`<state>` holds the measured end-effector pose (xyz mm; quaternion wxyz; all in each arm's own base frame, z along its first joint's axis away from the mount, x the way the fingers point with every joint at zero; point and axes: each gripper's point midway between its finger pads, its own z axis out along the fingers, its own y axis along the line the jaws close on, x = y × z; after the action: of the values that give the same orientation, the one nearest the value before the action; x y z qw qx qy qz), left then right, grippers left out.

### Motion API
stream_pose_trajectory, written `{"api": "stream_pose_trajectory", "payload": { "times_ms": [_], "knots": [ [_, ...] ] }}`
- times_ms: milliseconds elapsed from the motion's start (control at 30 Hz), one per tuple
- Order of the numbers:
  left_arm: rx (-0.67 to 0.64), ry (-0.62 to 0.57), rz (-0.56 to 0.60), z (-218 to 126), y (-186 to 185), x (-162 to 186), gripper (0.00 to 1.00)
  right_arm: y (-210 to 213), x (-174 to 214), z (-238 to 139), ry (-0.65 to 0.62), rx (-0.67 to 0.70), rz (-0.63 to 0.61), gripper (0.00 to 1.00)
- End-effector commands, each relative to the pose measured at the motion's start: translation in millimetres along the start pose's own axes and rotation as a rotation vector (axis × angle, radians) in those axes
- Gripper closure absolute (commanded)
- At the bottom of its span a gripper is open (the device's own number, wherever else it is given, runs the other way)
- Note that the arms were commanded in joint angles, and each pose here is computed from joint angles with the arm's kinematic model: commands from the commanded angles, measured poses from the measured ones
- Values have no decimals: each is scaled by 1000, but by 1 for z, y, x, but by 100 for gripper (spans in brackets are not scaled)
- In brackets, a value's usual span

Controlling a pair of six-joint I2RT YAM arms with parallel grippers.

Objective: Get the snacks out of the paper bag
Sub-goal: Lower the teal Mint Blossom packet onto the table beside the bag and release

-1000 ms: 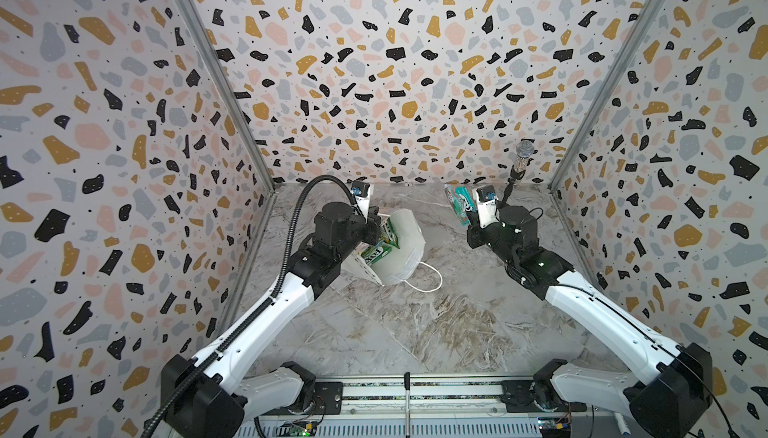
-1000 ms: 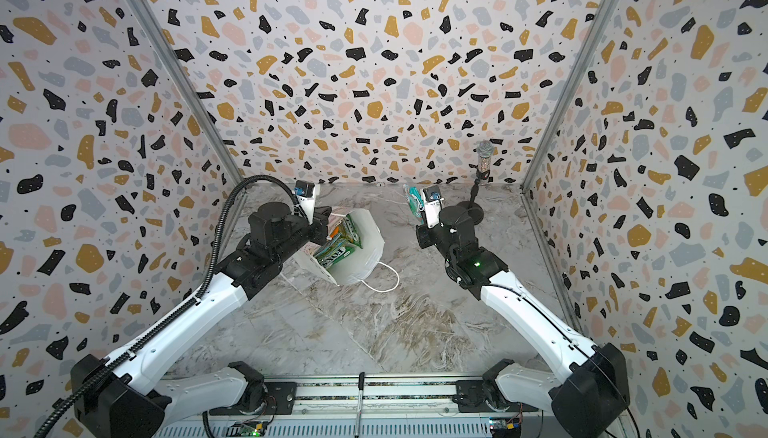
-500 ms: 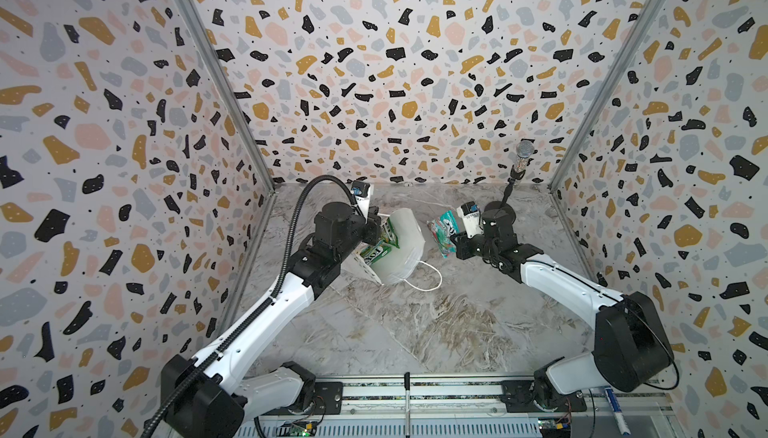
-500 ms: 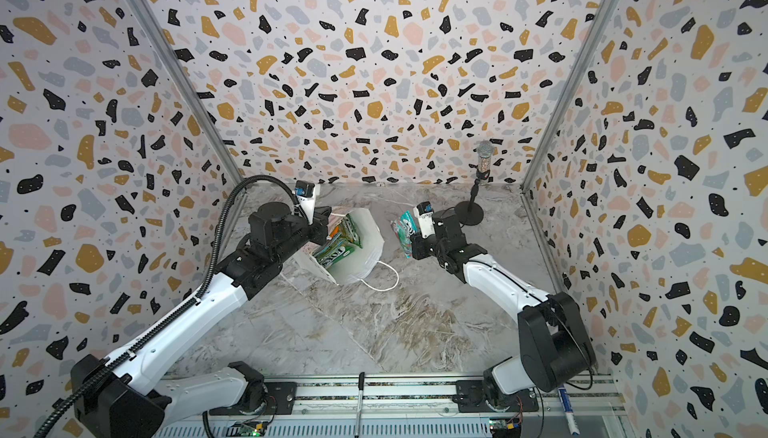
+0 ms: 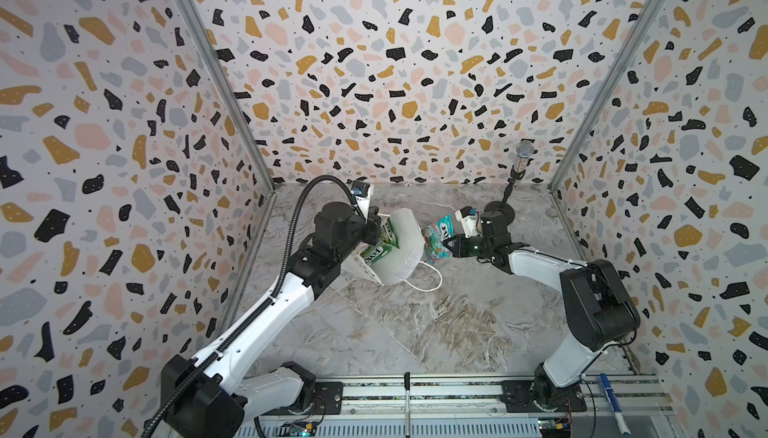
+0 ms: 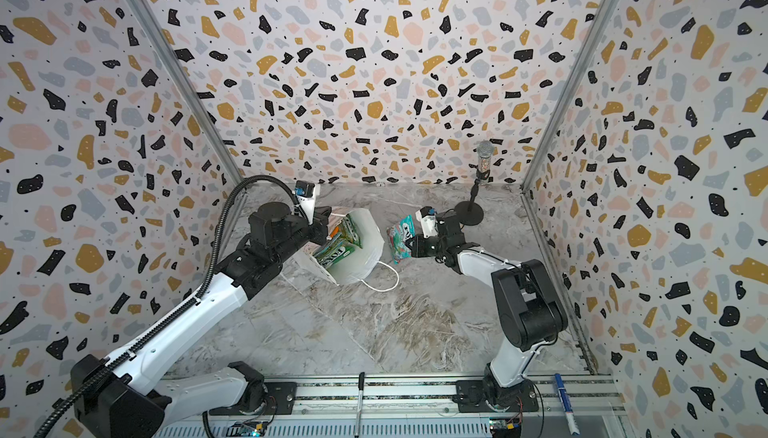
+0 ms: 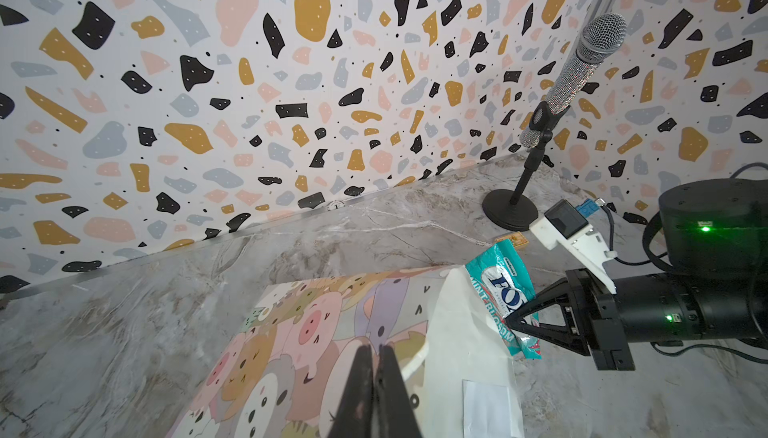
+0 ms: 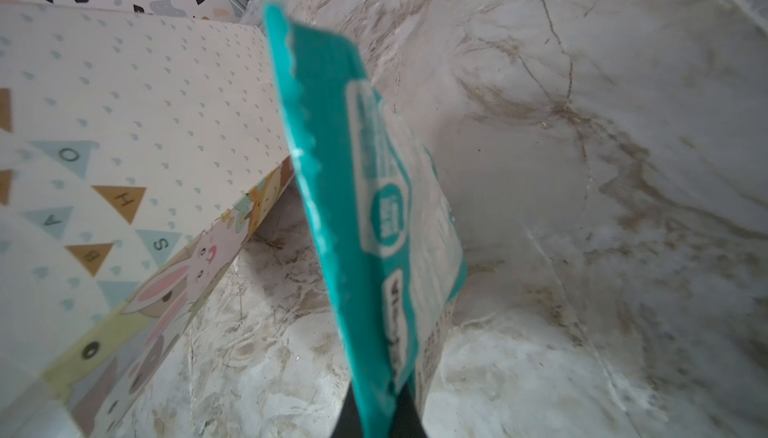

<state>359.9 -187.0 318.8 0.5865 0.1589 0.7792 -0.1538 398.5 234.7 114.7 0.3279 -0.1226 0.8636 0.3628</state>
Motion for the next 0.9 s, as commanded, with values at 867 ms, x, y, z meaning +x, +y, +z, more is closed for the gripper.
{"api": "stream_pose_trajectory", "payload": {
  "times_ms": [867],
  "knots": [
    [7,-45,8,-2,-2,-18,100,-71,-13,25,-81,79,187,84]
  ]
}}
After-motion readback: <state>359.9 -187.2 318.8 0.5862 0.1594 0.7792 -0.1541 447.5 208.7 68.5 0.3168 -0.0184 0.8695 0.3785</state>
